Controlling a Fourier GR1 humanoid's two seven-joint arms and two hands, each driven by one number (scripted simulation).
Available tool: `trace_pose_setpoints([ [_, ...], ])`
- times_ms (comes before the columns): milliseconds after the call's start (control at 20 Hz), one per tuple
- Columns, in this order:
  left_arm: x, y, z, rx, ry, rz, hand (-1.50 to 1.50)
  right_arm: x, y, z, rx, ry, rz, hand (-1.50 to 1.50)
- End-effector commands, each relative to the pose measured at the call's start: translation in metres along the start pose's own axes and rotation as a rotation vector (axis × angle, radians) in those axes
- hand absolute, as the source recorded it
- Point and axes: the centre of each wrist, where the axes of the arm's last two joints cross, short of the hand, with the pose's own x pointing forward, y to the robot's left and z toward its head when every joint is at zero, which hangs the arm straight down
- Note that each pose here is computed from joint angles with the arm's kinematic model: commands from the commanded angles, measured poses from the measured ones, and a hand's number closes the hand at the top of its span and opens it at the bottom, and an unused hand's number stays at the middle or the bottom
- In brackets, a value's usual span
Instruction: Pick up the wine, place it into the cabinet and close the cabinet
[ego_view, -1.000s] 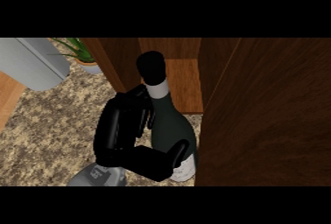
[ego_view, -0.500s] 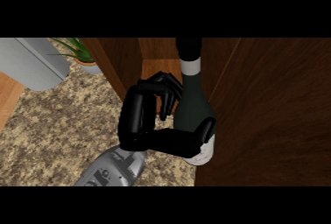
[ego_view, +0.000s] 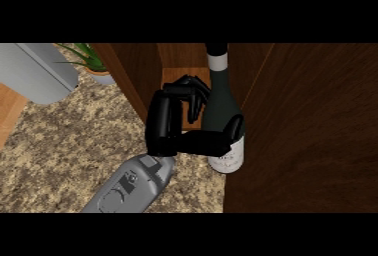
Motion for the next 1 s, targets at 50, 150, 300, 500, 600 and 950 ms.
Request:
trace_pose_setpoints([
  [50, -0.020, 0.004, 0.008, 0.029, 0.000, 0.020, 1.50, 0.017, 0.009, 0.018, 0.018, -0.046, -0.038, -1.50],
  [150, -0.025, 0.007, 0.007, 0.035, 0.019, 0.043, 1.50, 0.008, 0.005, 0.022, 0.003, -0.042, -0.046, -1.50],
  [300, -0.039, 0.014, 0.010, 0.052, 0.005, 0.009, 1.50, 0.030, 0.002, 0.033, 0.036, -0.048, -0.032, -1.50],
  [500, -0.034, 0.007, 0.009, 0.036, 0.002, -0.088, 1.50, 0.006, 0.005, 0.007, 0.019, -0.058, -0.030, -1.50],
  [600, -0.068, 0.020, 0.021, 0.040, 0.016, -0.107, 1.50, 0.020, -0.003, 0.019, 0.016, -0.074, -0.029, -1.50],
  [950, -0.073, 0.027, -0.018, 0.087, -0.010, -0.135, 1.50, 0.020, 0.001, 0.018, 0.018, -0.056, -0.030, -1.50],
])
